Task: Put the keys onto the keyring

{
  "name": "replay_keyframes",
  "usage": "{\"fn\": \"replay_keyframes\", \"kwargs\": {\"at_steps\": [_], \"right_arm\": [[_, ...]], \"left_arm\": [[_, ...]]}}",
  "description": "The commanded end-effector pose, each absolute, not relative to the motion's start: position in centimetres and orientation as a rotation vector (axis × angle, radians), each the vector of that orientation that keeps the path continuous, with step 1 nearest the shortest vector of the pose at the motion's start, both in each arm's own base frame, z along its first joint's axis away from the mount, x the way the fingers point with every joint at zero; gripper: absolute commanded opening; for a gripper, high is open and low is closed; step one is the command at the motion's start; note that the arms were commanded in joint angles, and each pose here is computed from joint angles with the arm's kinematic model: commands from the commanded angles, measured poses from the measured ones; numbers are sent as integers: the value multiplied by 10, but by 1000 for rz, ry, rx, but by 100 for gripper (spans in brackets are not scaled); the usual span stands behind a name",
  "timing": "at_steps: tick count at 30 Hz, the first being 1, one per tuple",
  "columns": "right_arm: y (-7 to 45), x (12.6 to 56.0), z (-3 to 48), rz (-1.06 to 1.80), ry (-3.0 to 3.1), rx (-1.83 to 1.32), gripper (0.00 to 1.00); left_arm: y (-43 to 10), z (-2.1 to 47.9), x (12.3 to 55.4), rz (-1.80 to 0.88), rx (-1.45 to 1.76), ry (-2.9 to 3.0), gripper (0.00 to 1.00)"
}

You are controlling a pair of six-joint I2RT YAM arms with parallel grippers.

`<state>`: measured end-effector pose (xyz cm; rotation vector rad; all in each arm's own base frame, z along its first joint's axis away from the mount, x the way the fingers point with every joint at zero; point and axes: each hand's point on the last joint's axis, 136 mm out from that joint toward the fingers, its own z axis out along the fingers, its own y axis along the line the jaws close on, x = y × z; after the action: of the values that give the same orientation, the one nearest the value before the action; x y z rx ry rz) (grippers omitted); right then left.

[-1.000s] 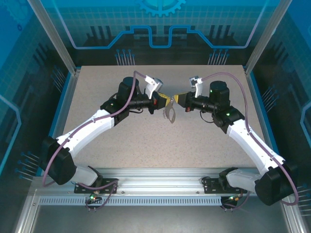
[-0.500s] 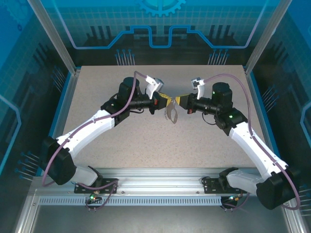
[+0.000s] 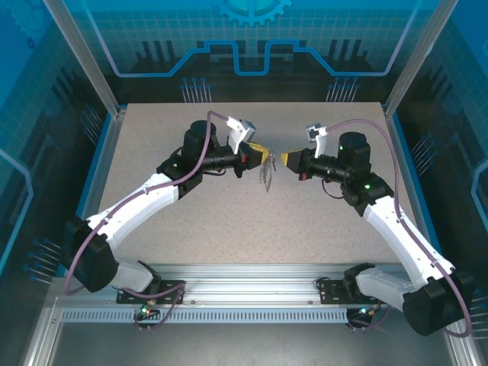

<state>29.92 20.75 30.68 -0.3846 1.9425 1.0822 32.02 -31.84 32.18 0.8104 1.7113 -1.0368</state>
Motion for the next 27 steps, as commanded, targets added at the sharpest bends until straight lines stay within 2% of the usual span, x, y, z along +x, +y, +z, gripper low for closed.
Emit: {"fn": "replay_keyframes", "kwargs": {"at_steps": [1,4,11,17,20,27], "right_arm": [[206,305,305,1112,1926,-358,14],[203,309,309,1122,1902,-334,31],[199,317,336,1139,1785,-314,45],[207,327,364,1193,1655,-346,63],[211,335,372,1203,1622,-363,66],[219,354,377,1246,1584,-365,67]], "left_arm": [[-313,345,320,-1043,760,1621,0],[-309,348,325,-1081,709,1598,0],[-291,356,345,-1260,548,1527,0],[-290,362,354,-1381,512,1481,0],[-295,366,354,-1429,527,1469,0],[-300,374,351,-1497,557,1455,0]]}}
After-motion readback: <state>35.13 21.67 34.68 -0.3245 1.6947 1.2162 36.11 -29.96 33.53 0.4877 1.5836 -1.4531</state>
